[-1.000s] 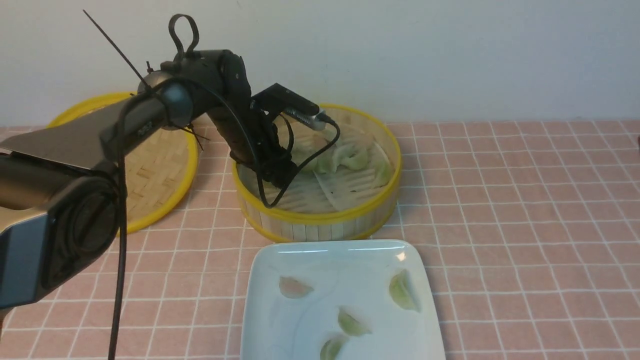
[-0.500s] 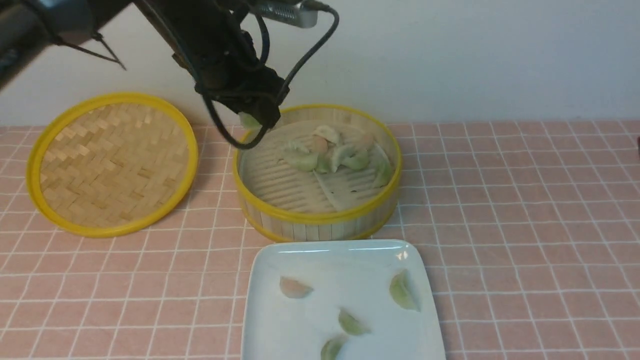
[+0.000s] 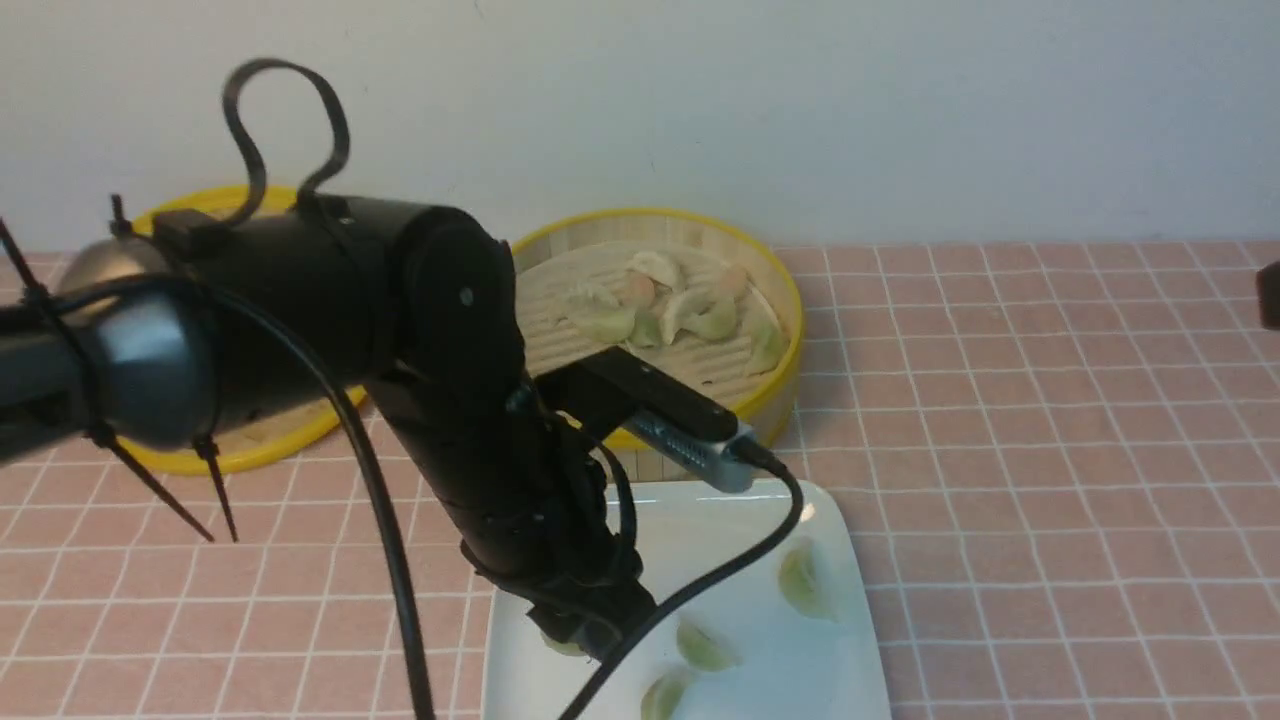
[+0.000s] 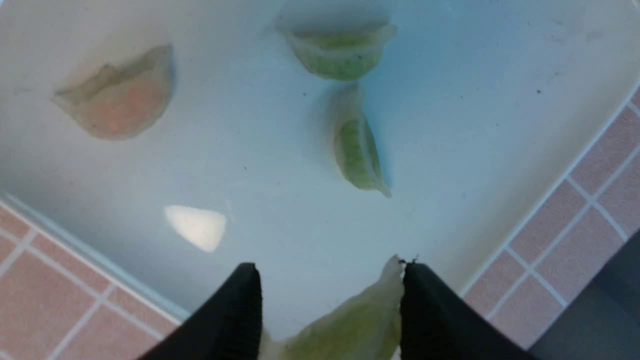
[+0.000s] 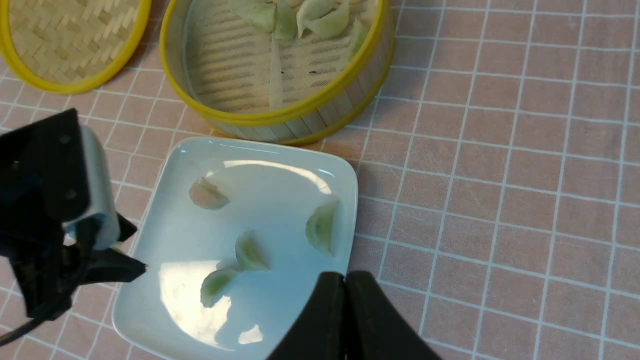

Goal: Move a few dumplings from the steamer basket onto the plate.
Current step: Use the left arm to put the dumpling into the plate, then use the right arm to grab a dumpling from inside the steamer

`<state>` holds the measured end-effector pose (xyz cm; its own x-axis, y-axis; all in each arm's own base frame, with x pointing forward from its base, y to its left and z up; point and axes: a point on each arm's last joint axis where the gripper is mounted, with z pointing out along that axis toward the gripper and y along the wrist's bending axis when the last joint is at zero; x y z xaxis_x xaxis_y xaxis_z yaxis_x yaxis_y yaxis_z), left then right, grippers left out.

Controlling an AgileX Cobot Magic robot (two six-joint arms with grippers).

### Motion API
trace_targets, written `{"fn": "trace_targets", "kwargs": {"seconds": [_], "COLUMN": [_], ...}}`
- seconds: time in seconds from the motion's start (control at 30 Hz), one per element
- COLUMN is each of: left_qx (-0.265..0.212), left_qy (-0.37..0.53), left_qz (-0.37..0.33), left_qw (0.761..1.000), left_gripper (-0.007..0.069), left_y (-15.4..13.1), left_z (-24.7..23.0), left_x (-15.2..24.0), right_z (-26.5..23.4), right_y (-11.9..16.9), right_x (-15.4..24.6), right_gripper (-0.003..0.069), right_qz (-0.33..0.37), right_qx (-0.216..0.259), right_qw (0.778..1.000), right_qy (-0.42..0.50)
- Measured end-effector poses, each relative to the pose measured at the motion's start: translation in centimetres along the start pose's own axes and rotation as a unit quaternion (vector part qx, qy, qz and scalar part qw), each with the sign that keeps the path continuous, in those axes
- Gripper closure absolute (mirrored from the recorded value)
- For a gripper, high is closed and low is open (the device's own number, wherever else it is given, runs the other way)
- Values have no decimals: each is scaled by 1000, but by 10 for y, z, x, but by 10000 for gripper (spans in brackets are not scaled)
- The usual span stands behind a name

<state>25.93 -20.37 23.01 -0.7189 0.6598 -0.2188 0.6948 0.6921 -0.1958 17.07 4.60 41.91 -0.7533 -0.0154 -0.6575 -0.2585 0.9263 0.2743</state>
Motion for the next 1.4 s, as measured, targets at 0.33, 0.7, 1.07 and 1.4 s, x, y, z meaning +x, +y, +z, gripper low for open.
{"fn": "trace_targets", "kwargs": {"seconds": [0.33, 0.7, 1.07, 1.4], "left_qx": [-13, -82, -95, -100], "left_qy": [-6, -127, -228, -270], "left_qz": [-9, -54, -46, -36], "left_qw": [1000, 987, 968, 957], "left_gripper": [28, 615, 631, 631], "left_y": [8, 11, -31, -46], "left_z": [13, -116, -215, -239], "left_x": [-12, 6, 88, 119], "right_z": [14, 114, 285, 394], "right_y": [-1, 4, 29, 21], "right_x": [-7, -70, -102, -95], "right_gripper": [673, 669, 593, 360], "right_qz": [-6, -51, -124, -173], "right_qx": [-14, -56, -8, 47], "right_qw": [1000, 994, 987, 976], "right_qy": [19, 77, 105, 125]}}
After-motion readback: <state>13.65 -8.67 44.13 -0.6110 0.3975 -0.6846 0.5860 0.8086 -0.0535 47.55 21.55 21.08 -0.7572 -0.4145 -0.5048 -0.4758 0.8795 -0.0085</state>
